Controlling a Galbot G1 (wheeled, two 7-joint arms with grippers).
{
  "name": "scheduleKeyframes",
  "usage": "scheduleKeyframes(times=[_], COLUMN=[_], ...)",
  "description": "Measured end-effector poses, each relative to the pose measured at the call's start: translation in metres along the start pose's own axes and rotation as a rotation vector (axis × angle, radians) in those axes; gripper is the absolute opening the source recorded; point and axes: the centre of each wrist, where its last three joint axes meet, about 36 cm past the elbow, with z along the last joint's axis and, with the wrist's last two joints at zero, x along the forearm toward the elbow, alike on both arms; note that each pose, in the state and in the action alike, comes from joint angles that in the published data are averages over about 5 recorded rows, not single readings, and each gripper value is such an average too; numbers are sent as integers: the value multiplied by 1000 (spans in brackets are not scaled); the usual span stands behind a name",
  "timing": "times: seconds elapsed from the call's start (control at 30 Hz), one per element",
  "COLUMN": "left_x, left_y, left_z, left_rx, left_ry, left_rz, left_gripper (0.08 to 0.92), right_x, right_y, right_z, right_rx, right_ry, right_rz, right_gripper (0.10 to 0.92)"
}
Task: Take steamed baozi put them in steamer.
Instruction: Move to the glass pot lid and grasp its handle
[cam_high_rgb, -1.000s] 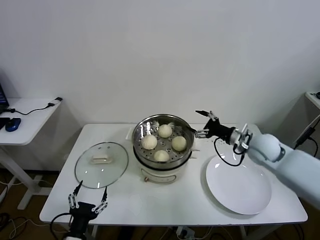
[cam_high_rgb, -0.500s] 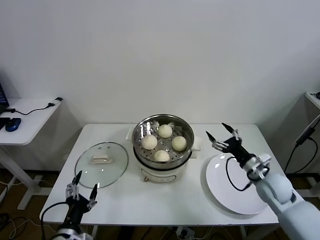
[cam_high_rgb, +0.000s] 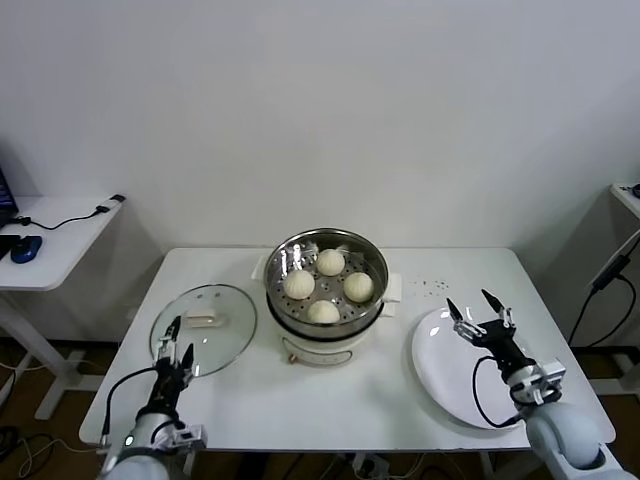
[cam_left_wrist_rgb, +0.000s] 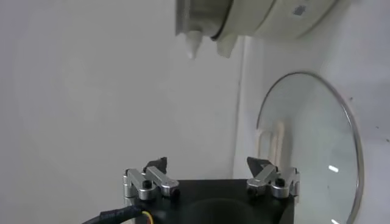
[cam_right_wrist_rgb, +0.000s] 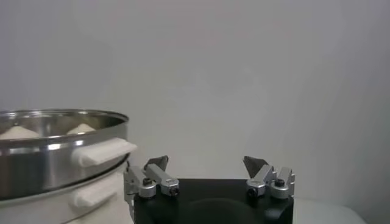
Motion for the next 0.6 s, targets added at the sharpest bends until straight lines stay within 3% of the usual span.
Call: scheduleKeyframes(times=[0.6], left_x=[-96], left_y=[-43], left_z=[-15], left_rx=[-53], left_ry=[36], left_rz=[12], left_gripper=[823], right_x=[19], right_y=[1], right_z=[27], right_rx=[2], right_ry=[37], right_rz=[75], right_gripper=[823])
